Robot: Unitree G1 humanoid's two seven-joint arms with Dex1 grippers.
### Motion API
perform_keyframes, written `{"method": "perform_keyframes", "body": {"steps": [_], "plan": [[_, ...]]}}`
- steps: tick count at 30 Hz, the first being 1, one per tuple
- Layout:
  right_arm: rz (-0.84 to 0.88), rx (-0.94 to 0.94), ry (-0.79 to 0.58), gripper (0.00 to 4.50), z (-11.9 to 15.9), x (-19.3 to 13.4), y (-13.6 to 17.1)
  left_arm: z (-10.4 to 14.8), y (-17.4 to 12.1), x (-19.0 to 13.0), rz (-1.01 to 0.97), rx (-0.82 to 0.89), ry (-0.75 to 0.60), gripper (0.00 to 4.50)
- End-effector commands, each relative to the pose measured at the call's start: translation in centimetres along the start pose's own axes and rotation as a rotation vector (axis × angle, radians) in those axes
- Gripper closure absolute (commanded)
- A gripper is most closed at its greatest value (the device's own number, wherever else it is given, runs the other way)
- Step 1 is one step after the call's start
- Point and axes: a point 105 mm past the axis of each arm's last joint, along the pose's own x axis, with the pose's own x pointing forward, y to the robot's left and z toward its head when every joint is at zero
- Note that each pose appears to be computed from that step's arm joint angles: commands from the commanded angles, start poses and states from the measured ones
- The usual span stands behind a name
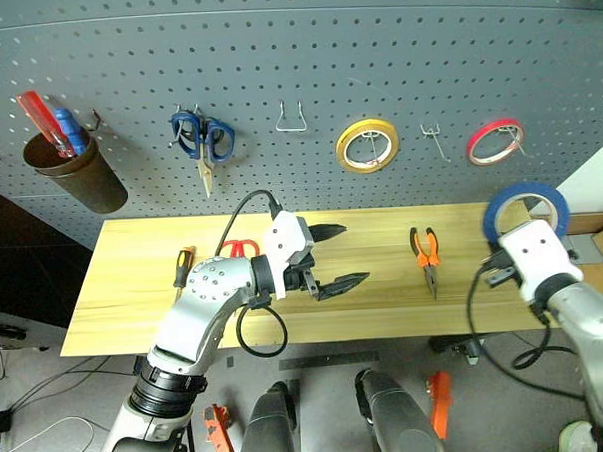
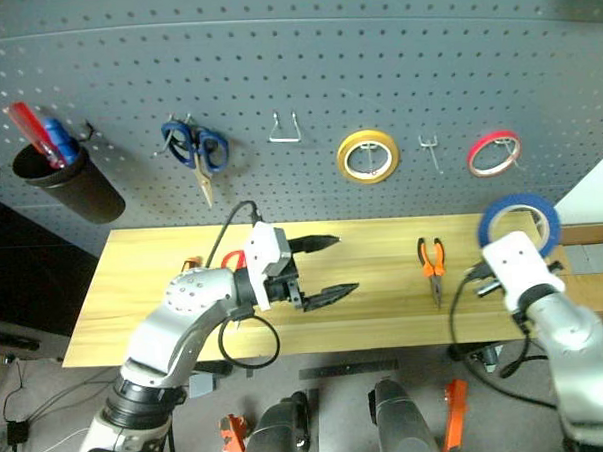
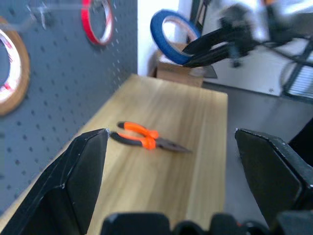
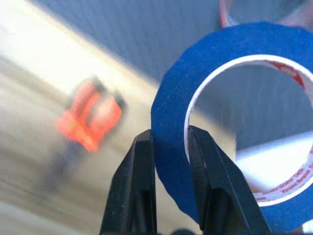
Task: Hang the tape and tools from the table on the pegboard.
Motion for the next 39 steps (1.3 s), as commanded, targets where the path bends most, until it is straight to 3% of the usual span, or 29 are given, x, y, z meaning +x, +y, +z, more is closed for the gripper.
{"method": "perform_keyframes", "body": {"steps": [1,5,18,25,30,32,35,39], "plan": [[-0.079,-0.08,-0.179,4.12,4.9,-0.9,0.3,1.4,1.2,-0.3,0.056,0.058,-0.049,0.07],[-0.072,-0.082,-0.3,4.12,7.8,1.0,0.8,1.4,1.9,-0.4,0.077,0.073,-0.048,0.07],[-0.017,0.03,-0.274,4.12,4.6,8.5,0.2,1.5,2.1,-0.4,0.101,0.089,-0.044,0.07],[0.06,0.083,-0.219,1.8,2.4,6.6,3.3,0.8,2.4,-0.6,0.111,0.079,-0.027,0.07],[0.078,0.239,-0.068,0.05,0.2,4.4,4.8,-1.7,4.1,-1.7,0.13,0.098,0.074,0.07],[0.078,0.295,0.008,0.02,-0.7,4.5,5.1,-2.4,4.3,-2.0,0.103,0.124,0.113,0.07],[0.015,0.431,0.259,0.02,-4.5,6.3,5.1,-4.3,3.8,-2.6,-0.006,0.186,0.223,0.07],[-0.021,0.562,0.363,0.02,-5.6,8.9,4.6,-4.8,4.0,-2.6,-0.039,0.207,0.25,0.07]]}}
